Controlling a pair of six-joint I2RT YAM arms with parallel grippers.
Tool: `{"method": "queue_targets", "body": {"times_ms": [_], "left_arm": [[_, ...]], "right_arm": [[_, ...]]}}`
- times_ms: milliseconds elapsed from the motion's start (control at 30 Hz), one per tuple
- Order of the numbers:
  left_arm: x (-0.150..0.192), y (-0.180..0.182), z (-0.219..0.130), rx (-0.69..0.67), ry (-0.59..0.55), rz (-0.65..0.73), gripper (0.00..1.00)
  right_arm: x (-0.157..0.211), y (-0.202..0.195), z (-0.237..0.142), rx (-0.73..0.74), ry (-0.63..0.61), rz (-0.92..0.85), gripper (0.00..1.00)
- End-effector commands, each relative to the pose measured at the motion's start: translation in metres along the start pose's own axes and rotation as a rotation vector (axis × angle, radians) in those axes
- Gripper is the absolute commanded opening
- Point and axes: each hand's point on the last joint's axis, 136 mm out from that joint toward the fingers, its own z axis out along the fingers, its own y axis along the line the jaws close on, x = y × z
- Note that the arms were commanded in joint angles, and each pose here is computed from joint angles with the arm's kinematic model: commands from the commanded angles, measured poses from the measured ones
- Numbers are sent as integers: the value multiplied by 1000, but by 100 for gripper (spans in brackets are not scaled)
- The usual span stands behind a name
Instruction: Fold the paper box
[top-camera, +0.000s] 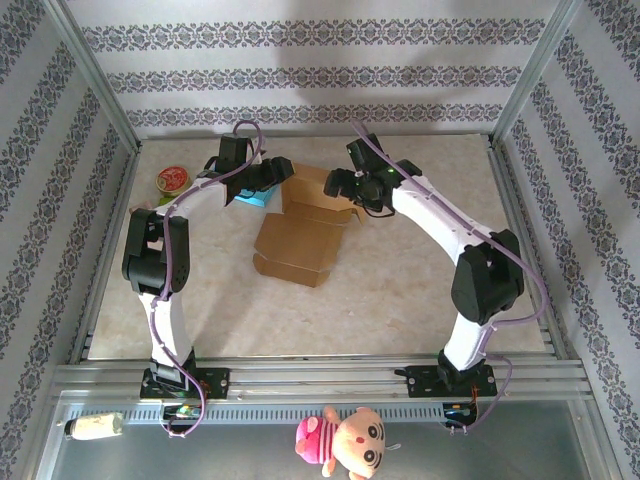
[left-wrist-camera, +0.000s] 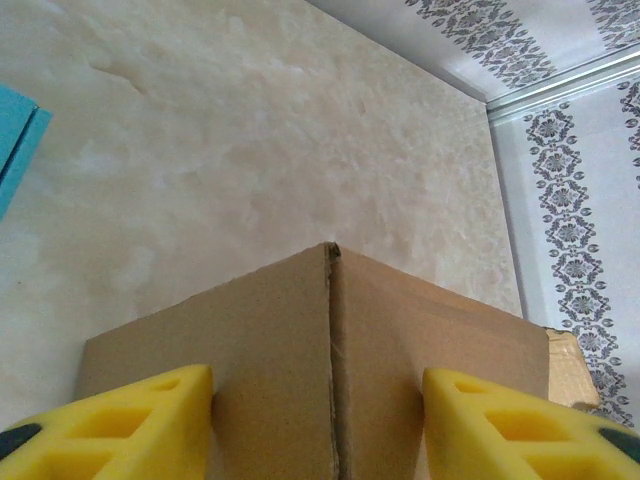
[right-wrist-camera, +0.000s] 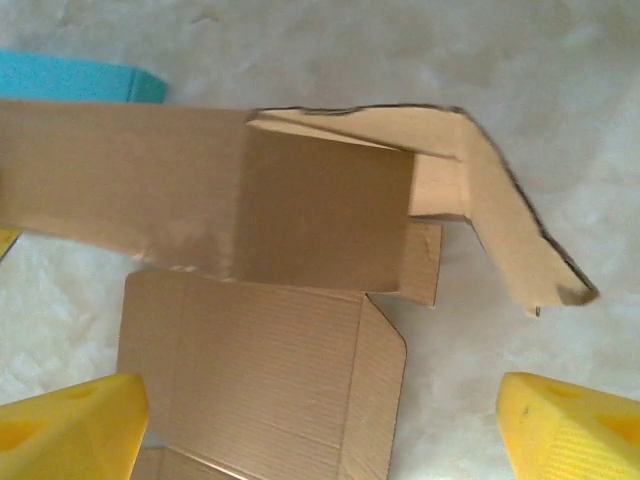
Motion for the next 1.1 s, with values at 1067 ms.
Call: {"method": "queue_targets", "body": {"times_ms": [1067], "left_arm": [[10, -10, -1, -15, 30, 41, 55]], "right_arm": [[-38, 28, 49, -241, -83, 185, 81]]}}
